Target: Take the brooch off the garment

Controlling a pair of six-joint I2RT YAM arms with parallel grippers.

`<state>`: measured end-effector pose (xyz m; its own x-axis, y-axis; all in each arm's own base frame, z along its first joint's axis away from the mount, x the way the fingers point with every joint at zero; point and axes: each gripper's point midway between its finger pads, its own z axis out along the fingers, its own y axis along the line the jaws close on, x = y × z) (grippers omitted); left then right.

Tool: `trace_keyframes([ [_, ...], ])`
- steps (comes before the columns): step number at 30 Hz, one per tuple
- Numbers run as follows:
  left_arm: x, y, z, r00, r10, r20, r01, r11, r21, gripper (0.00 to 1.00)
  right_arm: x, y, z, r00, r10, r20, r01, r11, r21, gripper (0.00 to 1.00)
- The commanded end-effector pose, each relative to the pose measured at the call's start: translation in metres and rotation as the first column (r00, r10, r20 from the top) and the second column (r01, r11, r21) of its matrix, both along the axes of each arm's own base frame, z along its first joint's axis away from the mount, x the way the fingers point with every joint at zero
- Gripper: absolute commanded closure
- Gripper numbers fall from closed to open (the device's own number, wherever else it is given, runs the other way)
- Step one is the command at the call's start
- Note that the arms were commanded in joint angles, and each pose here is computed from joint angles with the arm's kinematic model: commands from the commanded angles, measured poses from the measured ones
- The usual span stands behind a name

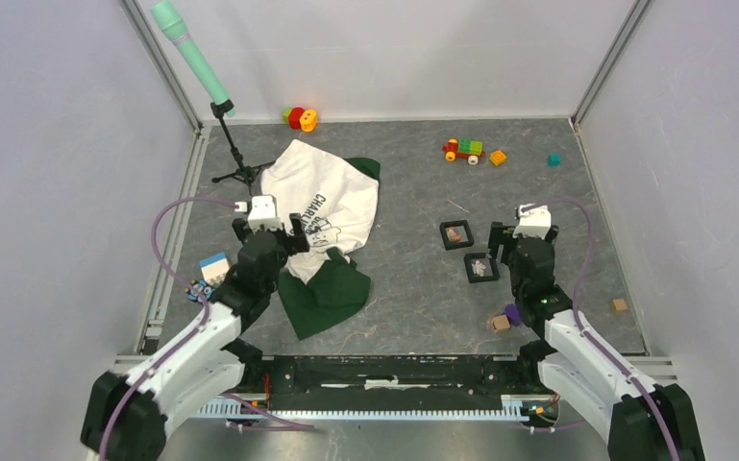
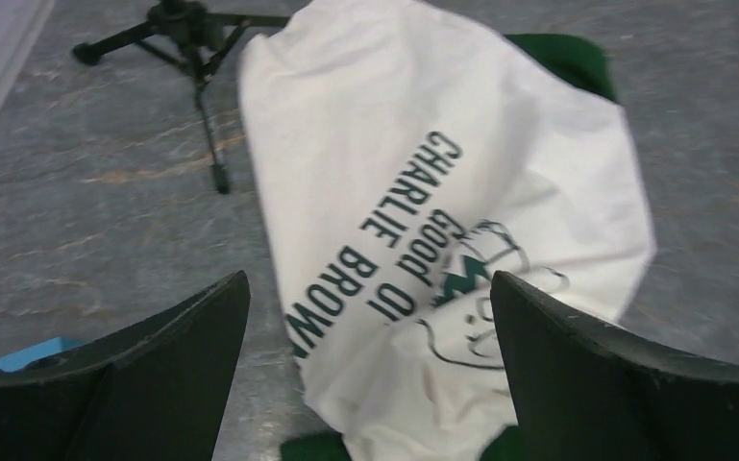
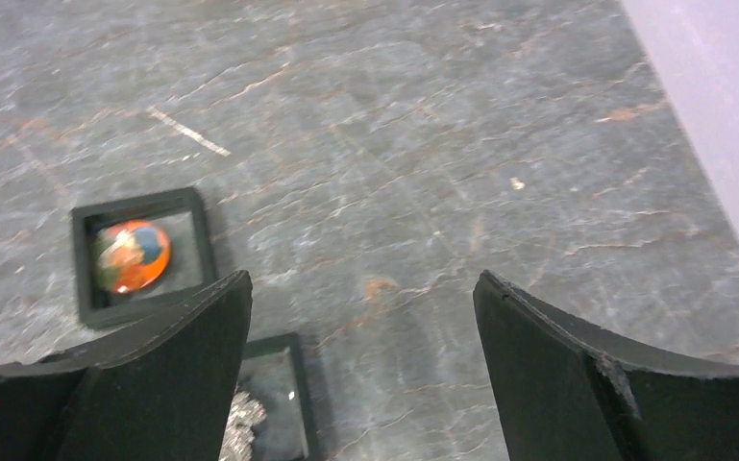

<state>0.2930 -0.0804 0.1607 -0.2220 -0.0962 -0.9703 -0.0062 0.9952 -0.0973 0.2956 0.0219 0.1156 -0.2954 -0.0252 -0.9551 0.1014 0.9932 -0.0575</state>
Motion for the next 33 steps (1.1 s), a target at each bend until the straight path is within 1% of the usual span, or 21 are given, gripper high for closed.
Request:
trace_keyframes([
  [1, 0.033, 0.029, 0.007, 0.994, 0.105, 0.041, -0.107, 0.991, 0.074, 0.0, 0.011, -0.036, 0.034, 0.972, -0.179, 0.15, 0.188, 0.981, -0.046, 0.1],
  [2, 0.037, 0.027, 0.006, 0.997, 0.066, 0.046, -0.071, 0.99, 0.119, 0.0, 0.01, -0.043, 0.031, 0.966, -0.209, 0.15, 0.219, 0.975, -0.05, 0.1],
  [3, 0.039, 0.031, 0.004, 0.996, 0.081, 0.042, -0.086, 0.986, 0.141, 0.0, 0.009, -0.049, 0.029, 0.96, -0.231, 0.155, 0.241, 0.969, -0.046, 0.1],
  [4, 0.04, 0.036, 0.001, 0.993, 0.109, 0.039, -0.113, 0.983, 0.147, 0.0, 0.007, -0.054, 0.023, 0.959, -0.235, 0.159, 0.246, 0.968, -0.048, 0.11],
  [6, 0.045, 0.043, -0.004, 0.991, 0.117, 0.063, -0.126, 0.981, 0.151, 0.0, 0.004, -0.06, 0.017, 0.953, -0.221, 0.206, 0.236, 0.97, -0.05, 0.13],
  [7, 0.047, 0.048, -0.01, 0.99, 0.121, 0.069, -0.131, 0.98, 0.152, 0.0, -0.001, -0.061, 0.01, 0.955, -0.195, 0.224, 0.216, 0.973, -0.075, 0.14],
  [8, 0.051, 0.055, -0.011, 0.986, 0.14, 0.092, -0.151, 0.979, 0.14, 0.0, -0.004, -0.061, 0.012, 0.949, -0.163, 0.27, 0.197, 0.975, -0.103, 0.13],
  [9, 0.054, 0.059, -0.016, 0.985, 0.142, 0.098, -0.153, 0.981, 0.121, 0.01, -0.015, -0.063, -0.002, 0.95, -0.139, 0.279, 0.181, 0.974, -0.132, 0.12],
  [10, 0.058, 0.062, -0.021, 0.985, 0.14, 0.1, -0.149, 0.984, 0.096, 0.02, -0.021, -0.065, 0.0, 0.934, -0.14, 0.329, 0.19, 0.974, -0.125, 0.11],
  [11, 0.063, 0.067, -0.025, 0.984, 0.148, 0.099, -0.155, 0.985, 0.073, 0.02, -0.028, -0.068, -0.003, 0.924, -0.151, 0.352, 0.2, 0.974, -0.107, 0.11],
  [12, 0.066, 0.068, -0.033, 0.989, 0.138, 0.048, -0.142, 0.986, 0.092, 0.06, -0.031, -0.068, -0.007, 0.922, -0.158, 0.352, 0.2, 0.976, -0.085, 0.11],
  [13, 0.068, 0.071, -0.034, 0.989, 0.138, 0.056, -0.144, 0.983, 0.118, 0.08, -0.03, -0.066, -0.009, 0.928, -0.141, 0.344, 0.182, 0.979, -0.092, 0.1],
  [14, 0.069, 0.073, -0.034, 0.987, 0.135, 0.09, -0.146, 0.98, 0.137, 0.09, -0.028, -0.064, -0.012, 0.938, -0.113, 0.328, 0.161, 0.979, -0.123, 0.1],
  [15, 0.068, 0.075, -0.039, 0.987, 0.124, 0.107, -0.14, 0.977, 0.162, 0.08, -0.026, -0.063, -0.011, 0.938, -0.102, 0.33, 0.155, 0.978, -0.138, 0.1],
  [16, 0.069, 0.075, -0.038, 0.982, 0.12, 0.144, -0.142, 0.976, 0.162, 0.07, -0.026, -0.064, -0.009, 0.936, -0.099, 0.337, 0.157, 0.977, -0.148, 0.09],
  [21, 0.078, 0.084, -0.063, 0.98, 0.162, 0.117, -0.179, 0.972, 0.149, 0.06, -0.029, -0.069, -0.013, 0.934, -0.114, 0.338, 0.164, 0.978, -0.125, 0.09],
  [24, 0.08, 0.084, -0.068, 0.984, 0.152, 0.088, -0.164, 0.975, 0.148, 0.07, -0.029, -0.068, -0.011, 0.93, -0.099, 0.354, 0.149, 0.982, -0.117, 0.1],
  [25, 0.081, 0.083, -0.066, 0.984, 0.148, 0.098, -0.161, 0.976, 0.145, 0.07, -0.029, -0.067, -0.007, 0.926, -0.091, 0.366, 0.144, 0.982, -0.122, 0.09],
  [28, 0.08, 0.078, -0.068, 0.989, 0.115, 0.093, -0.129, 0.98, 0.153, 0.07, -0.019, -0.066, -0.024, 0.953, -0.09, 0.291, 0.132, 0.983, -0.127, 0.07],
  [30, 0.08, 0.079, -0.067, 0.988, 0.116, 0.099, -0.13, 0.98, 0.153, 0.05, -0.011, -0.06, -0.022, 0.956, -0.046, 0.291, 0.093, 0.985, -0.148, 0.06],
  [33, 0.081, 0.079, -0.068, 0.988, 0.117, 0.096, -0.13, 0.98, 0.149, 0.01, -0.005, -0.059, -0.027, 0.965, -0.044, 0.258, 0.086, 0.984, -0.153, 0.04],
])
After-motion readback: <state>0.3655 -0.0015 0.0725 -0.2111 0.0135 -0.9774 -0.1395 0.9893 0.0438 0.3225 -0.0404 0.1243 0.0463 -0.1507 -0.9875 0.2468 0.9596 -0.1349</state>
